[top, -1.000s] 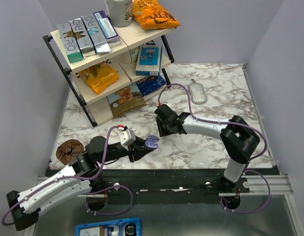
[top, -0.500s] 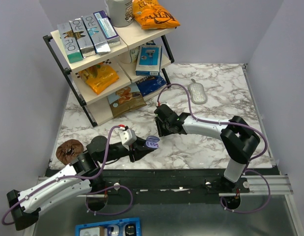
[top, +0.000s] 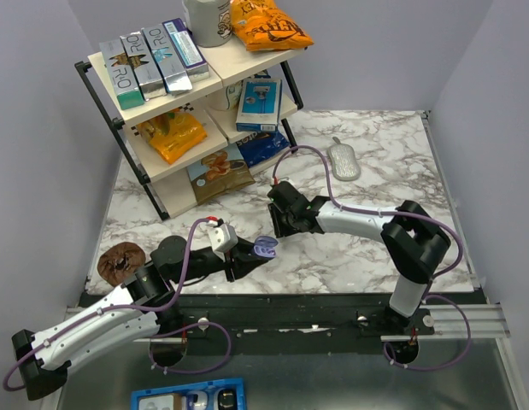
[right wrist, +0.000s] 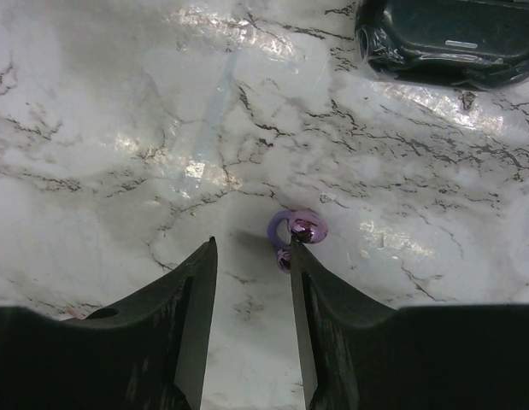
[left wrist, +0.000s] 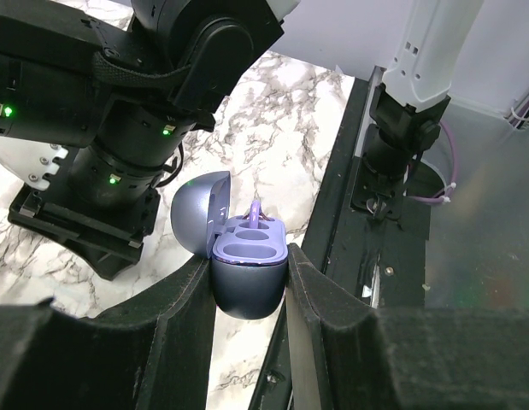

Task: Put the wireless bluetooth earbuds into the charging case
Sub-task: Pick up the earbud from the center of the board.

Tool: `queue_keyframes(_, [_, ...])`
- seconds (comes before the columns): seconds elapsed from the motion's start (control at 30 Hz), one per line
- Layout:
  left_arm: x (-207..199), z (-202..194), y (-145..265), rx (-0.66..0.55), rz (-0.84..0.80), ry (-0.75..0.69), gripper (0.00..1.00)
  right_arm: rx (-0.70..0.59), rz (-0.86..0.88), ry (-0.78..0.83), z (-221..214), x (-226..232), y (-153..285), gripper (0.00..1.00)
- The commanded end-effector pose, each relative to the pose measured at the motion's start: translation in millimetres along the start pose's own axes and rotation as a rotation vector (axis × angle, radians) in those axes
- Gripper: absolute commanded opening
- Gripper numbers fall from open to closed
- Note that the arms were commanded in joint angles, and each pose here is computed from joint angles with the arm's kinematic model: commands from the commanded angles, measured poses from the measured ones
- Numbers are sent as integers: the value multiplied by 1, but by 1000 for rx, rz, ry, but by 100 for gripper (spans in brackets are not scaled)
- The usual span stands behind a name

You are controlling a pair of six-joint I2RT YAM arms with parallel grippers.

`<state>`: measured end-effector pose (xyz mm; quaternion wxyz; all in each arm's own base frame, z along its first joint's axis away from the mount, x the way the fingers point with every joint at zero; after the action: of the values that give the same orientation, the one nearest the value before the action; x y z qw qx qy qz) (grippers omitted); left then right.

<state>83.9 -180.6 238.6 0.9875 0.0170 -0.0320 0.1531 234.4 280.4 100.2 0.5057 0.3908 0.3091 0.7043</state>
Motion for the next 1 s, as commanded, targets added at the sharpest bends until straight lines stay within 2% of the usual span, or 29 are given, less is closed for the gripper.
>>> queue_keyframes(0.0, [1,1,-1,-17,12,-1,0,30,-33,6,-9,-7,-11,48])
queue_keyframes(0.5, [1,1,-2,-16,9,-1,0,25,-98,-9,-16,-23,-6,44])
queue_keyframes(0.6, [1,0,-3,-12,5,-1,0,21,-102,-11,-16,-24,-6,40])
queue_keyframes(0.77, [0,0,-3,-9,-1,1,0,5,-112,1,-13,-26,-3,24])
queue_keyframes(0.97, [0,1,-3,-14,-2,0,0,-33,-78,61,-6,-25,10,16])
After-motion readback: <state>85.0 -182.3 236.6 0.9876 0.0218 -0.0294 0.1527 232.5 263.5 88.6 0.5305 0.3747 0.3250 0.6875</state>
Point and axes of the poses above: each gripper's point midway between its finger pads, its own y axis back along the fingers, its own x axis along the line the jaws close on, z = x × y, the point moved 8 cm from there along y, back along the fingers, and after that the axes turned 13 degrees about -y, right-handed, at the moved point
